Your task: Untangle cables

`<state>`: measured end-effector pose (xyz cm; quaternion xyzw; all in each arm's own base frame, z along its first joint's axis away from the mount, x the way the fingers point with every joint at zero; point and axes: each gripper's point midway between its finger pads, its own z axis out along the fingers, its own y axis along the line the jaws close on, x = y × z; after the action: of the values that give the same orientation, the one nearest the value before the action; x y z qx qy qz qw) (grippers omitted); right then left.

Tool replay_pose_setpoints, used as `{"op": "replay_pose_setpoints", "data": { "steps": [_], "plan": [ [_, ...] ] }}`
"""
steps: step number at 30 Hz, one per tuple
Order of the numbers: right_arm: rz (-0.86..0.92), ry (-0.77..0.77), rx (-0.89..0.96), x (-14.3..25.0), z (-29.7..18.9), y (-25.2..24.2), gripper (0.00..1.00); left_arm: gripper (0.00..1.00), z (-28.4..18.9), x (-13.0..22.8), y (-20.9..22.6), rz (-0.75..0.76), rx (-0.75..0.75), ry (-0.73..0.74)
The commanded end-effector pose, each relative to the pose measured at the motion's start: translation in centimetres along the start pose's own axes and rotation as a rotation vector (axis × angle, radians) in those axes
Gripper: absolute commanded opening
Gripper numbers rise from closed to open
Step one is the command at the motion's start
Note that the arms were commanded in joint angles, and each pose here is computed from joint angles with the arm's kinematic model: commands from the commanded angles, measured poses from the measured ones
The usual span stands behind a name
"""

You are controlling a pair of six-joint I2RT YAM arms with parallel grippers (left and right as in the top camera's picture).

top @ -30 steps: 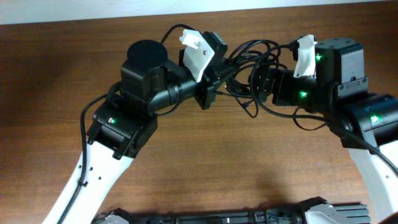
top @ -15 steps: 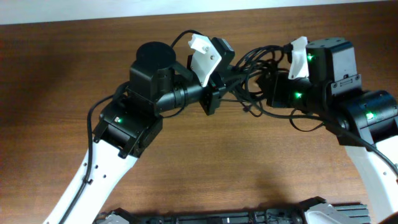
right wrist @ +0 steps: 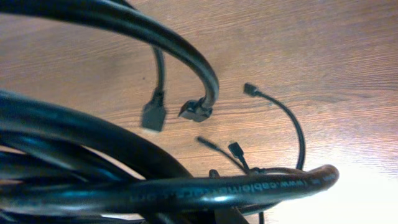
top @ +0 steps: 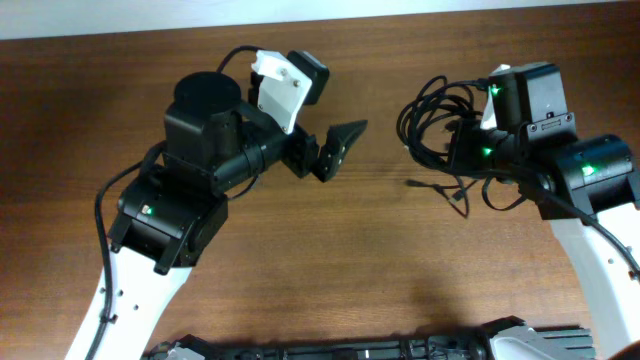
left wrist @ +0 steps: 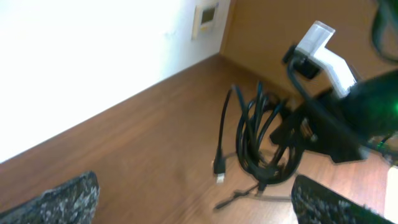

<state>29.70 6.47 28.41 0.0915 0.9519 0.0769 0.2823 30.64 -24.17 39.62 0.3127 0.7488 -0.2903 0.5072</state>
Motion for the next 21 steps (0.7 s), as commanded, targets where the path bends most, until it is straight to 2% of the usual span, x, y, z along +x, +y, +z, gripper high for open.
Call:
{"op": "replay_pose_setpoints", "data": {
  "steps": [1,4,8,10,13,21],
  "plan": [
    [0.01,-0.032,0.041,-0.4,-0.3,-0.8,0.04,0.99,-0.5,0.7,0.5,0.083,-0.033,0.043],
    [0.01,-0.032,0.041,-0.4,-0.3,-0.8,0.04,0.99,-0.6,2.5,-0.4,0.192,0.026,0.109],
    [0.008,-0.024,0.02,-0.3,-0.3,-0.4,0.04,0.99,-0.4,3.0,-1.6,0.183,0.104,0.119],
    [-0.017,-0.018,-0.022,-0.3,-0.3,0.4,0.04,0.99,0.1,3.2,-2.0,0.141,0.141,0.123],
    [-0.027,-0.02,-0.116,-0.5,-0.4,2.1,0.04,0.99,1.7,3.8,-1.8,-0.002,0.157,0.15],
    [-0.029,-0.035,-0.144,-0.9,-0.5,2.6,0.04,0.99,5.3,3.7,-4.6,-0.034,0.292,0.134]
  ]
}}
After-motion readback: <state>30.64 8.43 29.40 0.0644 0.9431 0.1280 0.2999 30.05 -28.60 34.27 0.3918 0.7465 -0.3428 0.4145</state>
